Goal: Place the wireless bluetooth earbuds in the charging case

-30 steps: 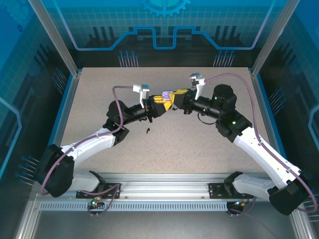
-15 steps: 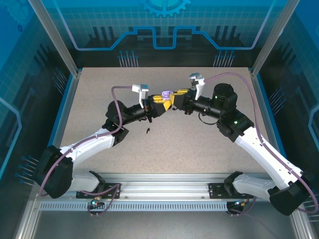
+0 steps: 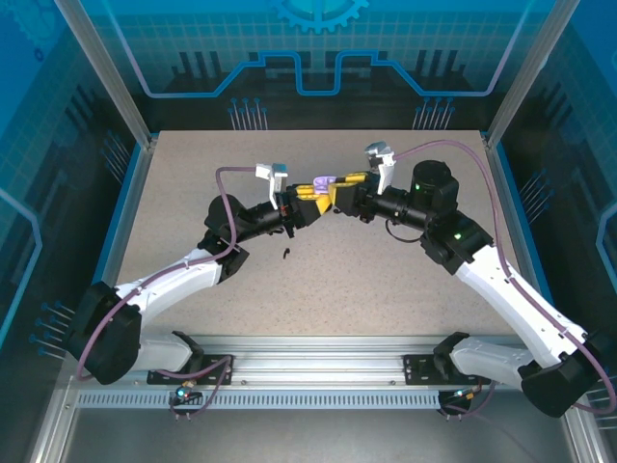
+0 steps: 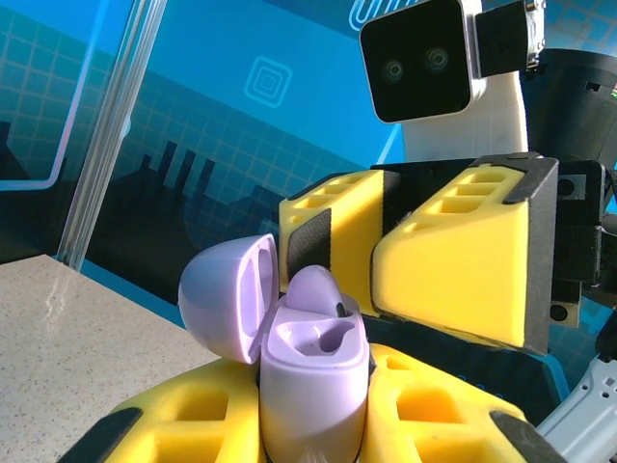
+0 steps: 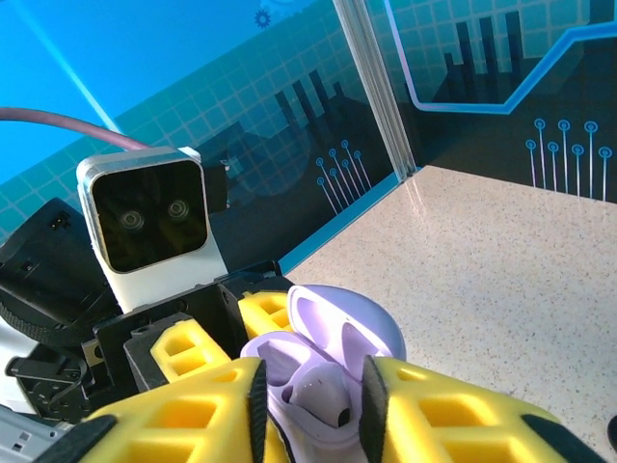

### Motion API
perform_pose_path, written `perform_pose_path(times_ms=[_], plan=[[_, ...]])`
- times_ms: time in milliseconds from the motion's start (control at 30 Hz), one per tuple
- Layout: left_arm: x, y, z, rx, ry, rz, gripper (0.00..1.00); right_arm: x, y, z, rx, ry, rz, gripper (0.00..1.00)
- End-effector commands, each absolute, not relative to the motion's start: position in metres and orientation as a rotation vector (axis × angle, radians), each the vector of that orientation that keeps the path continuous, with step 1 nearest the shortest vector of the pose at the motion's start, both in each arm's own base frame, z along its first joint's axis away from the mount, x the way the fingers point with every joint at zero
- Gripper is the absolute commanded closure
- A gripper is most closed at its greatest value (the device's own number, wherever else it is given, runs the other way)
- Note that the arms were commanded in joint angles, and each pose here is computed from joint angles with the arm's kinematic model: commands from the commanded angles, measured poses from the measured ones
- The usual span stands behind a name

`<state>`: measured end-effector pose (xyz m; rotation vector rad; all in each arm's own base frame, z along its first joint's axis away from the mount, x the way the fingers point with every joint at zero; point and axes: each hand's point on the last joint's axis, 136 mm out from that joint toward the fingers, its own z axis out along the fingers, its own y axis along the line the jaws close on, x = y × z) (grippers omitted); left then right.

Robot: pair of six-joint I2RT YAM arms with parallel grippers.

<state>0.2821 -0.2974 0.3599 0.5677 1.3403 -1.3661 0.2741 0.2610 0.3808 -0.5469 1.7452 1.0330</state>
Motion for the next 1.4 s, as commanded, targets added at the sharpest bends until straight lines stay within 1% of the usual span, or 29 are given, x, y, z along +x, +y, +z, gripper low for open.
perform_pose_path(times_ms=[0, 167, 267, 633, 733, 867, 1133, 1367], plan=[[0.268, -0.292, 0.384, 0.620, 1.230, -1.335, 0.90, 0.268, 0.260, 0.383, -0.565, 1.771, 1.004, 0.59], [0.269, -0.292, 0.375, 0.611, 1.264, -1.337, 0.90, 0.266, 0.254, 0.385, -0.564, 1.775, 0.964, 0.50], [0.271, -0.289, 0.366, 0.583, 1.294, -1.316, 0.91, 0.268, 0.245, 0.382, -0.537, 1.782, 0.910, 0.47], [0.272, -0.269, 0.337, 0.554, 1.424, -1.230, 0.91, 0.280, 0.221, 0.364, -0.466, 1.840, 0.801, 0.45], [0.270, -0.259, 0.333, 0.548, 1.457, -1.205, 0.91, 0.292, 0.216, 0.343, -0.437, 1.924, 0.734, 0.44], [0.266, -0.250, 0.331, 0.554, 1.490, -1.164, 0.90, 0.306, 0.222, 0.312, -0.452, 2.027, 0.692, 0.44], [0.262, -0.237, 0.331, 0.536, 1.526, -1.169, 0.91, 0.339, 0.262, 0.245, -0.550, 2.246, 0.751, 0.44], [0.261, -0.227, 0.332, 0.504, 1.535, -1.166, 0.91, 0.368, 0.298, 0.180, -0.577, 2.424, 0.790, 0.46]])
